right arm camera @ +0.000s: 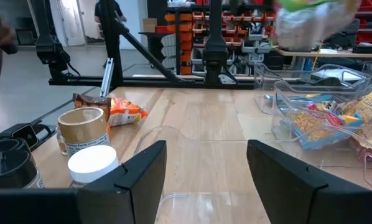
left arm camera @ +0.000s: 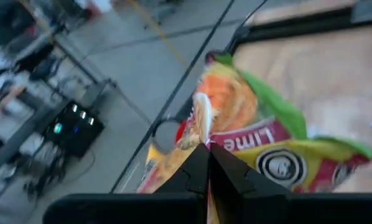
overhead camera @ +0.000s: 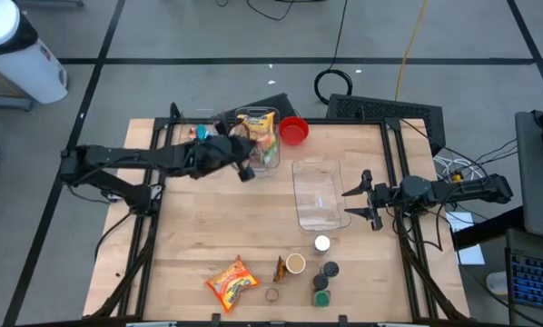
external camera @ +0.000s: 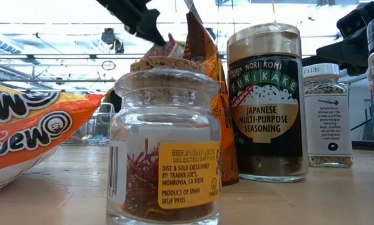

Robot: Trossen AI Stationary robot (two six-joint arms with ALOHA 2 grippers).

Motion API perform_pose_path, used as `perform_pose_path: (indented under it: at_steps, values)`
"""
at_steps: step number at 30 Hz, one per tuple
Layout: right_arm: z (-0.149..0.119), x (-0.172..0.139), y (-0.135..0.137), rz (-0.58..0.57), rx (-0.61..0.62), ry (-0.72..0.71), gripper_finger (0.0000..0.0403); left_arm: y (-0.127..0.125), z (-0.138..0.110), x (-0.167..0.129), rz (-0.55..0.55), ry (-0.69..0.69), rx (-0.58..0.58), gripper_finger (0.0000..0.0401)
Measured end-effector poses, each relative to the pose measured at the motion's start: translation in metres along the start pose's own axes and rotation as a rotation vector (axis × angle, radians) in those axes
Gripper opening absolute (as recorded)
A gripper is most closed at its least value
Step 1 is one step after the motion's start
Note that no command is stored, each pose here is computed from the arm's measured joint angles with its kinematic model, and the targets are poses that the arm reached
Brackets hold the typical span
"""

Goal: Pick & Place Food Item
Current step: Put the green noodle pack into the top right transparent bin

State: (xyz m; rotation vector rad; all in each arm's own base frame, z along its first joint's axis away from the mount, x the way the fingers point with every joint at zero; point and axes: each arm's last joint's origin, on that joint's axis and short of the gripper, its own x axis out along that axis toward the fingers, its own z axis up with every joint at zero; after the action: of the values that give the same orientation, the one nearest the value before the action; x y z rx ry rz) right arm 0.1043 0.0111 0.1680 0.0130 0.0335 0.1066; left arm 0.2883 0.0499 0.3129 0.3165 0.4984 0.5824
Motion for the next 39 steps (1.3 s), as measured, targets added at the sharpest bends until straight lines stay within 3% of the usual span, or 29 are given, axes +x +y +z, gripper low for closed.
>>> perform_pose_path:
  at_steps: [7,20,25,31,39]
  values:
    - [0.0,0.0,0.0,0.0,0.0,0.0,0.0219,0.014,-0.019,0.034,0.075,0.105,-0.159,0.0005]
    - [-0.002,0.001,0.0,0.0,0.0,0.018,0.0219,-0.008,-0.056,0.091,0.096,0.25,-0.154,0.0011]
    - [-0.001,0.001,0.0,-0.001,0.0,0.018,0.0216,-0.013,-0.063,0.096,0.103,0.298,-0.14,0.0004]
    - [-0.002,0.001,0.0,0.0,0.0,0.018,0.0217,-0.017,-0.068,0.093,0.105,0.344,-0.22,0.0016]
    - [-0.002,0.001,0.0,-0.001,0.0,0.018,0.0216,-0.02,-0.07,0.092,0.01,0.363,-0.246,0.0008]
